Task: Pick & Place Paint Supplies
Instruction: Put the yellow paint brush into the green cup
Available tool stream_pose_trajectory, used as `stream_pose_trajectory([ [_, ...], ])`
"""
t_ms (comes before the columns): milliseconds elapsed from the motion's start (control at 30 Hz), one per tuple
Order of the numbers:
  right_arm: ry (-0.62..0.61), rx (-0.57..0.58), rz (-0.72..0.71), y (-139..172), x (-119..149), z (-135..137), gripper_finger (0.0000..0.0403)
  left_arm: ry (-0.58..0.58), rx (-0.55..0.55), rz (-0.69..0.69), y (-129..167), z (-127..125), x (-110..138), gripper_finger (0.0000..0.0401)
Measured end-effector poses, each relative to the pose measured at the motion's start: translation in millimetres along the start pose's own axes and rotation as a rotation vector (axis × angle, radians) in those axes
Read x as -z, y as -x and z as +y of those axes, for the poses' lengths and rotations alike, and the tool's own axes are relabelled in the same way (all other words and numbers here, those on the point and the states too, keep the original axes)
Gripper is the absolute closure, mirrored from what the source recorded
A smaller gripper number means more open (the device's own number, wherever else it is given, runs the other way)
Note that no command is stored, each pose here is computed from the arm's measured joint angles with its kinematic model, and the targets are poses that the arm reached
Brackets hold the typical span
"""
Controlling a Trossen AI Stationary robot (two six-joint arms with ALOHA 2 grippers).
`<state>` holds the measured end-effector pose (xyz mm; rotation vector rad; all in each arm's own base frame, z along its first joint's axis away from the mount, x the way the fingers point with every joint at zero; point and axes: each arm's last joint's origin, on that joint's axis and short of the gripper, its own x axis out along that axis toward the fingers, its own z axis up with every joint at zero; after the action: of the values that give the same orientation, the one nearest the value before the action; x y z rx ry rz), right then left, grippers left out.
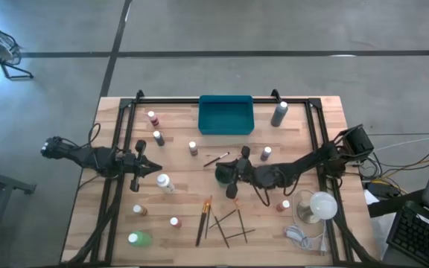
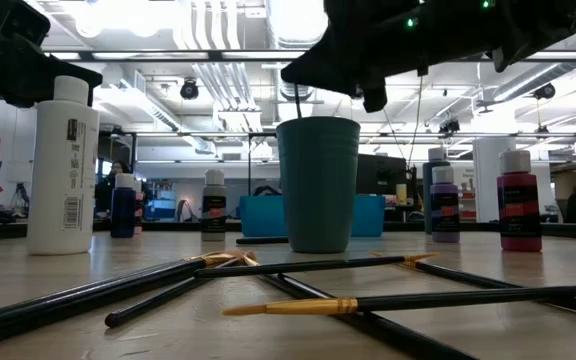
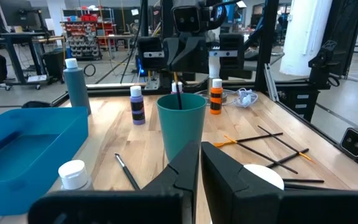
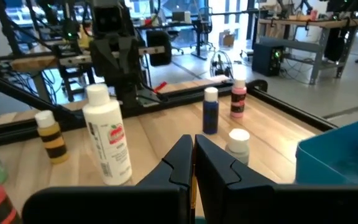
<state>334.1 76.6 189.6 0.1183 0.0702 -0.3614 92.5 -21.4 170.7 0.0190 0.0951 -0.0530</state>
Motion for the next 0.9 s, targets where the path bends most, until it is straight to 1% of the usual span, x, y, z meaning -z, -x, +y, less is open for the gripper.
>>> stream_pose_trajectory([
  [233, 0.009, 0.002, 0.002, 0.1, 0.6, -0.6, 0.0394, 0.000, 0.000, 0.000, 0.0, 0.0, -0.1, 0.0375],
  [400, 0.018, 0.015, 0.043, -1.5, 9.0, -2.9, 0.0394, 0.000, 0.000, 0.000, 0.0, 0.0, 0.0, 0.0375],
  [900, -0.007, 0.029, 0.066, -5.3, 16.8, -5.6, 0.0394, 0.000, 0.000, 0.000, 0.0, 0.0, 0.0, 0.0375],
])
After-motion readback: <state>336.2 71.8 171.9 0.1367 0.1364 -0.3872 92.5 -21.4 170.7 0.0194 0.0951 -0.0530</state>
